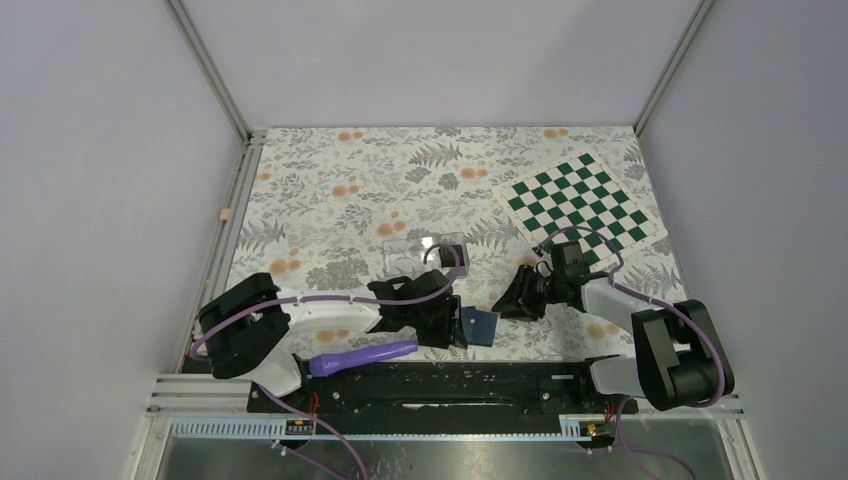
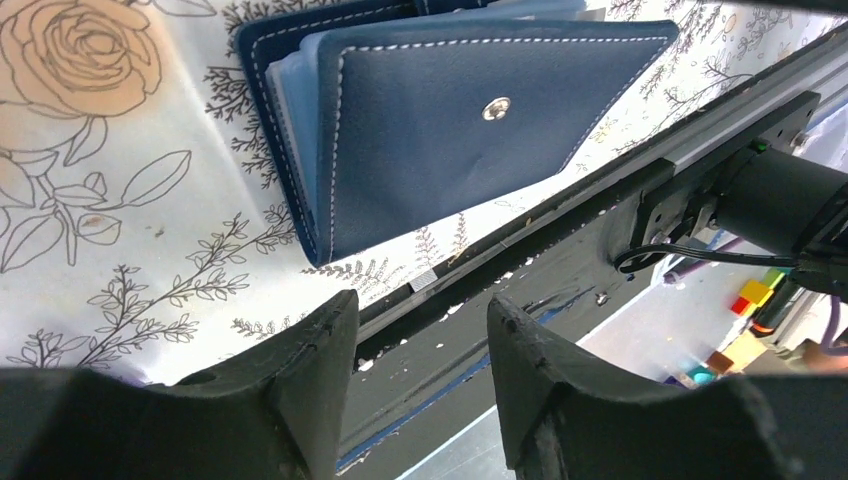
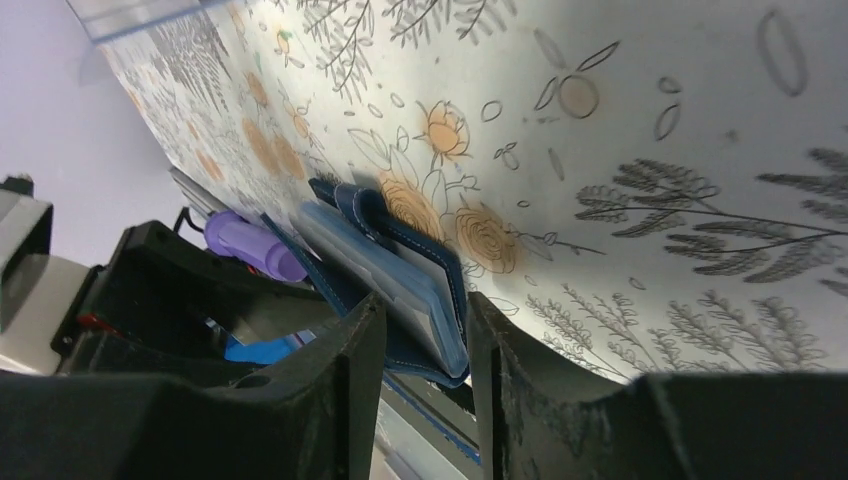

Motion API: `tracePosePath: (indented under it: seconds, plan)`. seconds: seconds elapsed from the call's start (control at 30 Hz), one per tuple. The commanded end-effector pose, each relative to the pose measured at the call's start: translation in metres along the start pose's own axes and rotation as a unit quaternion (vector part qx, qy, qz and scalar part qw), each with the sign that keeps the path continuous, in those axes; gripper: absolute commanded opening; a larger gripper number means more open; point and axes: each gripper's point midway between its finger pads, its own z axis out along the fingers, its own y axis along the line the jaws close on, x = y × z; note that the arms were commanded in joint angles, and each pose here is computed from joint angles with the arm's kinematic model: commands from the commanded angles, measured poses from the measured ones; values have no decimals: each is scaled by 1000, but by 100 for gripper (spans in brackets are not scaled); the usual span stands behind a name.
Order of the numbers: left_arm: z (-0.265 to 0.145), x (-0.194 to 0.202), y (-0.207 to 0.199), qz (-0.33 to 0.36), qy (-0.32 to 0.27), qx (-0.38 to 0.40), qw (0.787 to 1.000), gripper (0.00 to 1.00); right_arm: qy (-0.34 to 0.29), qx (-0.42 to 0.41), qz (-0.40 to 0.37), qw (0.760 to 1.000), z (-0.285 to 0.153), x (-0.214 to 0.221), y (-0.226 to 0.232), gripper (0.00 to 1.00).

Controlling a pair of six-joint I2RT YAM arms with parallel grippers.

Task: Put the credit cards into the card holder
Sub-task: Close the card holder at the center of the board.

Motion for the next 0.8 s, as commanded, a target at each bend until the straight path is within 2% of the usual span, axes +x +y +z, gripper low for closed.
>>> tracePosePath:
  seconds: [0.0,0.23,0.53,0.77]
  plan:
    - [-3,-8,-11,-45,-18,31,998,50,23,-2,-37,999,-3,14,5,43]
    - [14,-17,19,-89,-2,-21,996,49,13,-1,-73,997,-9,8,20,48]
    - [20,-51,30,-22,6,-78,997,40,67,22,-118,991,3,36,22,51]
    - [24,-85,16,32,11,-78,996,43,77,44,-82,993,3,56,2,37]
